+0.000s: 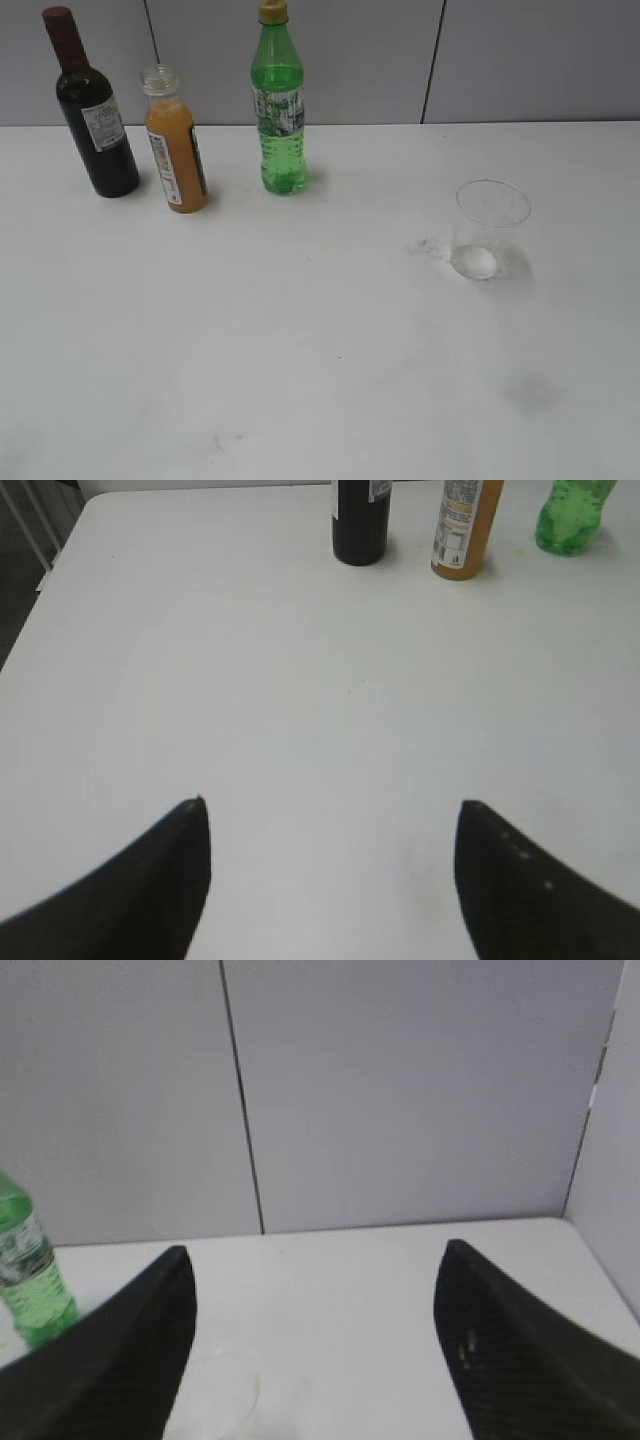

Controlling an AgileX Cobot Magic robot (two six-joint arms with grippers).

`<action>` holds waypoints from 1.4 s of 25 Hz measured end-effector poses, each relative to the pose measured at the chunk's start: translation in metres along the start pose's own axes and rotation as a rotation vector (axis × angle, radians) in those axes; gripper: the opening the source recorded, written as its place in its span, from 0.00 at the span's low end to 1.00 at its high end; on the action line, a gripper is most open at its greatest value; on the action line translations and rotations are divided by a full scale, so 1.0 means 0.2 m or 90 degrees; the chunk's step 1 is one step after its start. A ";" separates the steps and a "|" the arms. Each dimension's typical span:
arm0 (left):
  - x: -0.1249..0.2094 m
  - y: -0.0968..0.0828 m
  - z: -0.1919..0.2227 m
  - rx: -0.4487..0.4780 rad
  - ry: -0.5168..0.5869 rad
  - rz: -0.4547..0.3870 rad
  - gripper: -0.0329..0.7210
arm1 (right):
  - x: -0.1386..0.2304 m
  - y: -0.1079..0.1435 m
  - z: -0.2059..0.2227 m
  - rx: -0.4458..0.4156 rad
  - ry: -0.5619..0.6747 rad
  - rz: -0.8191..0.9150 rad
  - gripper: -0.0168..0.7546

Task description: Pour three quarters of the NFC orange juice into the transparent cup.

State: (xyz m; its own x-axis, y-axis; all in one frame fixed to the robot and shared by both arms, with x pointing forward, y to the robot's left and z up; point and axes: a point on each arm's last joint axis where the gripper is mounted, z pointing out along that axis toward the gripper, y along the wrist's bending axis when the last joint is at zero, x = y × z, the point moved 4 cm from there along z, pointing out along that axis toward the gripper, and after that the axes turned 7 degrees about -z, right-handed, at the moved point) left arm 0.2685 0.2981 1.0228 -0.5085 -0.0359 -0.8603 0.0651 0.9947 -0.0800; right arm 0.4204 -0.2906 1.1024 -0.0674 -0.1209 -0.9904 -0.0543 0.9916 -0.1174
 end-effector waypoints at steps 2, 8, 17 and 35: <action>0.00 0.00 0.00 0.000 0.000 0.000 0.82 | 0.01 0.00 0.08 0.007 -0.009 -0.017 0.76; 0.00 0.00 0.00 0.000 0.000 0.000 0.82 | 0.15 0.21 0.25 -0.089 -0.021 -0.065 0.76; 0.00 0.00 0.00 0.000 0.000 0.000 0.82 | 0.55 0.43 0.34 -0.162 0.061 -0.065 0.80; 0.00 0.00 0.00 0.000 0.000 0.000 0.82 | 0.98 0.50 0.49 -0.157 0.201 -0.054 0.89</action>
State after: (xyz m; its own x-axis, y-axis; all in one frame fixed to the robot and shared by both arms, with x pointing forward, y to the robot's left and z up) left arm 0.2686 0.2981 1.0228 -0.5082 -0.0360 -0.8605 0.0652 0.9947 -0.0801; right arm 0.5002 -0.2096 0.8899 -0.3523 -0.2472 -0.9027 -0.3072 0.9416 -0.1379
